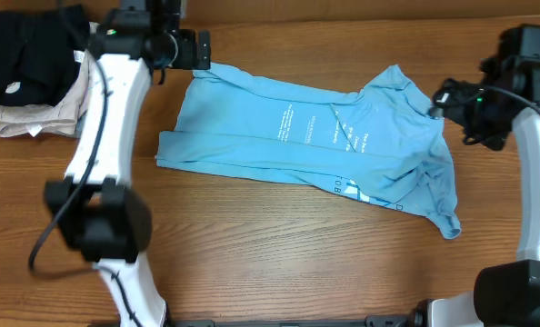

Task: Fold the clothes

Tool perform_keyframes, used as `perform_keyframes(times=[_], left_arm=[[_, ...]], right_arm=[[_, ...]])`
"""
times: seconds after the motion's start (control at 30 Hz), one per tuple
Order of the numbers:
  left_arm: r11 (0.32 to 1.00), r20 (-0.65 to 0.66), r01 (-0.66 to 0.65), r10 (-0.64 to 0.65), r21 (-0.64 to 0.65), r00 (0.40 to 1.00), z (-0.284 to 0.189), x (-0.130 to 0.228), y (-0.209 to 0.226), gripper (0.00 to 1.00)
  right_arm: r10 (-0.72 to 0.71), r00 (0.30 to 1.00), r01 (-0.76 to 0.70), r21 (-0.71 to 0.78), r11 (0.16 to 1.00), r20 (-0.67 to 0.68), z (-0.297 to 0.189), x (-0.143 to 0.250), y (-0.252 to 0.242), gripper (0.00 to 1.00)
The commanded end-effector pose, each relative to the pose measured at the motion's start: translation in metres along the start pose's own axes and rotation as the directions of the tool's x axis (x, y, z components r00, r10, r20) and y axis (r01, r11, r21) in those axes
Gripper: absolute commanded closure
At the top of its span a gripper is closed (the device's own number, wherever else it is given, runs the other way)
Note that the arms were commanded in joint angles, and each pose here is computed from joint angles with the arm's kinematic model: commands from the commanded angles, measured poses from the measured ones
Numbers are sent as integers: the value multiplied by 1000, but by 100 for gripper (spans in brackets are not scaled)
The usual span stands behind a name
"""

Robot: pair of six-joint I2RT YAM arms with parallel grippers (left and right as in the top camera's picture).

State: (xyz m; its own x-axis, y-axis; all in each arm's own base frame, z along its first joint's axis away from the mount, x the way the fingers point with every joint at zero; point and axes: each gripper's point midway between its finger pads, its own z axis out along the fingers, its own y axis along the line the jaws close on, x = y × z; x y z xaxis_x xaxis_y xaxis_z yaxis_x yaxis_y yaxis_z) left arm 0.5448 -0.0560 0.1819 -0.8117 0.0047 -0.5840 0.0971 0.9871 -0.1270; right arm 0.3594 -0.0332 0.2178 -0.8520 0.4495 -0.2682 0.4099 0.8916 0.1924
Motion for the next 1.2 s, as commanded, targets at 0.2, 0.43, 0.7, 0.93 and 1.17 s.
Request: perform_keyframes(times=[0.2,0.43,0.7,0.93,1.17], left_arm=[[998,11,-54,54,-16,998,110,7,15,0],[997,41,-81,81,-20,996,154,14,19,0],[996,49,-92,92,-11,995,171,18,13,3],[995,120,-100,100,-12,988,169,1,11,41],[995,101,-100,100,-7,990,170,6,9,56]], right_arm=[[-60,998,60,-26,998,0,-4,7,22,6],[-57,998,57,-18,998,-24,-4,14,20,6],[-58,998,58,-17,998,-15,-4,11,20,6],[-59,998,60,-29,998,3,-4,7,23,7],[-60,998,60,-31,998,11,-4,5,23,7]])
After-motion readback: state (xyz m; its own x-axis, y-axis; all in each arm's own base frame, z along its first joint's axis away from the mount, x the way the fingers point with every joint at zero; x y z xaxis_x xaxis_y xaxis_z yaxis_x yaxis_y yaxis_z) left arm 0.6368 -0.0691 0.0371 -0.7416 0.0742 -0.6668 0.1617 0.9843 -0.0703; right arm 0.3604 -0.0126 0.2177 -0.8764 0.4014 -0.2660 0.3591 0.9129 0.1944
